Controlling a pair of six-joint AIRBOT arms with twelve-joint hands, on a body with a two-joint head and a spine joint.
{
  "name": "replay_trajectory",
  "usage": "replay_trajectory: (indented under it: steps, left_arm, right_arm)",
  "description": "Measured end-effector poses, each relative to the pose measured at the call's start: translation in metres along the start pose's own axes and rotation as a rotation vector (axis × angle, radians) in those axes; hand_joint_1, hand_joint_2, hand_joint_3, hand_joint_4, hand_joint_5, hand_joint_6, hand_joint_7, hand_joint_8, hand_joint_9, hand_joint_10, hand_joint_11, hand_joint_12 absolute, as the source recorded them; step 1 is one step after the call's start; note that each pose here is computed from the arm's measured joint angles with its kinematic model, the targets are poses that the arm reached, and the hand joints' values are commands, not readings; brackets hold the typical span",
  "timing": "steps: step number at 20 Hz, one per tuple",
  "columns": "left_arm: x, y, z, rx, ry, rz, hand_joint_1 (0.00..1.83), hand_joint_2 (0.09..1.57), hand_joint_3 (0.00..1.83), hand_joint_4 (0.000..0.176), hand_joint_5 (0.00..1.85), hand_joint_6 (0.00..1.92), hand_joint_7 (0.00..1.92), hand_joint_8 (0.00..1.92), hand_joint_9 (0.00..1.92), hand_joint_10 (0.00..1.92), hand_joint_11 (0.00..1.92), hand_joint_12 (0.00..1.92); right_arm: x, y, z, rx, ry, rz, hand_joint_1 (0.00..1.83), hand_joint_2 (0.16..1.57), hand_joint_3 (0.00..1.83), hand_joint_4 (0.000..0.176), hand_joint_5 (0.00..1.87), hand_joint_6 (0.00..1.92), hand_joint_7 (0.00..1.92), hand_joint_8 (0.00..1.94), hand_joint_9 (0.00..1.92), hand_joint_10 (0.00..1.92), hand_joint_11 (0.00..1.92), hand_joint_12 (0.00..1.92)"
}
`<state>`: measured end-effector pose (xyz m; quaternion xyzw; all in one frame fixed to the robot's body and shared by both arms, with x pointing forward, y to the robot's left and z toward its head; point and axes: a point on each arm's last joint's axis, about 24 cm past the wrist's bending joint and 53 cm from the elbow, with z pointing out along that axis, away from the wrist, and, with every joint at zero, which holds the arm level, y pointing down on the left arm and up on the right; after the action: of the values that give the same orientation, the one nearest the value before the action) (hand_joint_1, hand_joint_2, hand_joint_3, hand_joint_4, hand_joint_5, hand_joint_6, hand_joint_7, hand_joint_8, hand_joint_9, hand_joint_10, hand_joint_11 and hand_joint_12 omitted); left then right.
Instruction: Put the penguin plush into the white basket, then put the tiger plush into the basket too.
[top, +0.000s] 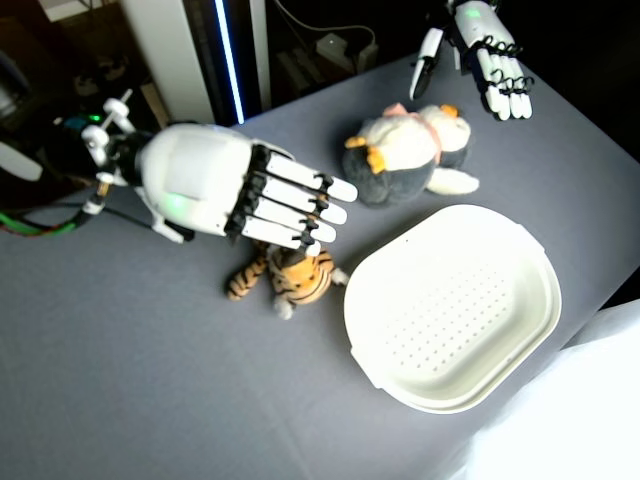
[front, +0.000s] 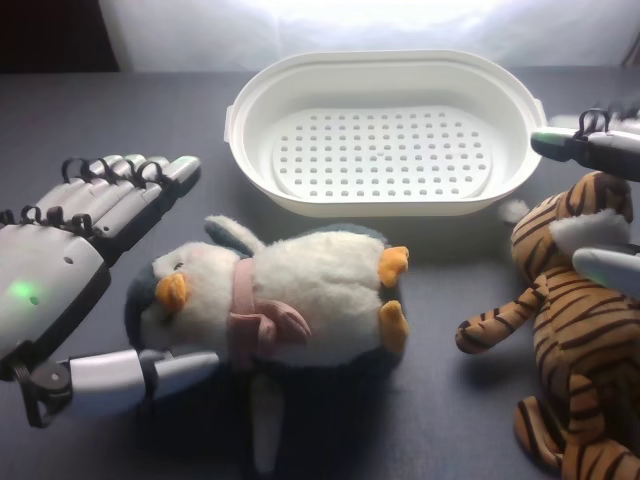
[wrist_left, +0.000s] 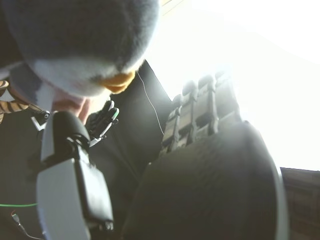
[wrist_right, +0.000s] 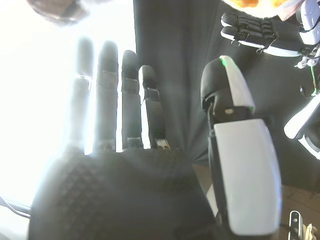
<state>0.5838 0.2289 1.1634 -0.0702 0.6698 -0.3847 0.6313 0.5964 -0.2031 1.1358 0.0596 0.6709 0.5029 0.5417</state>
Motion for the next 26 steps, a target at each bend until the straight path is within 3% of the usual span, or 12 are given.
replay_trajectory:
  steps: [6,10,13,15,16,17,18,19,20,22,25,26]
  left_arm:
    - [0.008,0.001,0.006,0.006,0.049,0.023,0.79,0.71,0.00,0.176,0.00,0.00,0.00,0.00,0.00,0.00,0.00,0.00]
    - [0.023,0.016,0.034,-0.045,0.150,0.181,0.92,0.69,0.00,0.176,0.00,0.00,0.00,0.00,0.00,0.00,0.00,0.00]
    - [0.060,0.040,0.046,-0.109,0.279,0.231,0.99,0.72,0.00,0.176,0.01,0.01,0.01,0.00,0.00,0.00,0.00,0.00]
    - [0.067,0.047,0.049,-0.130,0.304,0.242,1.04,0.86,0.01,0.023,0.72,0.04,0.78,0.05,0.57,0.06,0.23,0.13]
    - [0.067,0.047,0.050,-0.132,0.299,0.241,1.24,1.02,0.01,0.000,1.19,0.10,0.99,0.92,0.88,0.31,0.28,0.90]
    - [0.065,0.047,0.051,-0.134,0.287,0.229,1.23,0.98,0.00,0.000,1.39,0.12,1.03,1.16,0.86,1.19,0.45,1.59]
    - [0.062,0.044,0.051,-0.131,0.271,0.220,1.22,0.97,0.00,0.000,1.43,0.12,1.01,1.29,0.85,1.63,0.68,1.84]
    - [0.058,0.041,0.051,-0.125,0.258,0.218,1.22,0.98,0.00,0.000,1.42,0.15,1.00,1.20,0.85,1.65,0.81,1.88]
    - [0.054,0.037,0.049,-0.119,0.252,0.213,1.28,1.04,0.01,0.000,1.36,0.08,1.02,1.16,0.84,1.41,0.77,1.72]
    - [0.036,0.023,0.044,-0.077,0.219,0.217,1.28,1.07,0.00,0.000,1.34,0.04,0.99,1.22,0.83,1.31,0.68,1.81]
    - [-0.015,-0.005,0.053,0.011,0.051,0.212,1.22,1.00,0.00,0.000,1.31,0.37,0.93,1.46,0.91,1.75,0.89,1.90]
    - [-0.033,-0.013,0.059,0.039,-0.005,0.216,1.28,1.03,0.01,0.000,1.30,0.23,1.05,1.15,0.96,1.26,0.84,1.63]
  right_arm:
    - [0.000,0.000,0.000,-0.001,0.000,0.007,0.48,1.28,0.00,0.000,0.39,0.00,0.18,0.00,0.16,0.01,0.00,0.56]
    - [0.003,0.004,0.000,-0.017,0.015,0.016,0.51,1.27,0.00,0.000,0.40,0.00,0.19,0.00,0.17,0.01,0.00,0.58]
    - [0.002,0.007,0.000,-0.027,0.010,0.019,0.52,1.28,0.00,0.000,0.42,0.00,0.20,0.00,0.18,0.00,0.00,0.61]
    - [0.001,0.007,0.000,-0.028,0.007,0.019,0.54,1.27,0.00,0.000,0.42,0.00,0.20,0.00,0.18,0.00,0.00,0.58]
    - [0.001,0.007,0.000,-0.028,0.008,0.019,0.53,1.28,0.00,0.000,0.41,0.00,0.20,0.00,0.18,0.00,0.00,0.59]
    - [0.002,0.007,0.000,-0.029,0.008,0.019,0.52,1.28,0.00,0.000,0.42,0.00,0.21,0.00,0.19,0.00,0.00,0.62]
    - [0.001,0.007,0.000,-0.029,0.008,0.019,0.51,1.28,0.00,0.000,0.41,0.00,0.21,0.00,0.19,0.00,0.00,0.63]
    - [0.000,0.007,0.000,-0.028,0.007,0.018,0.50,1.28,0.00,0.000,0.42,0.00,0.21,0.00,0.19,0.00,0.00,0.63]
    - [-0.001,0.007,0.000,-0.029,0.006,0.017,0.50,1.28,0.00,0.000,0.41,0.00,0.21,0.00,0.19,0.00,0.00,0.63]
    - [-0.001,0.007,0.000,-0.027,0.003,0.018,0.48,1.29,0.00,0.000,0.41,0.00,0.22,0.00,0.19,0.00,0.00,0.63]
    - [-0.001,0.008,0.000,-0.033,0.005,0.017,0.52,1.29,0.00,0.000,0.41,0.00,0.22,0.00,0.21,0.01,0.01,0.65]
    - [-0.001,0.008,0.000,-0.032,0.004,0.017,0.52,1.30,0.00,0.000,0.41,0.00,0.22,0.00,0.20,0.00,0.00,0.65]
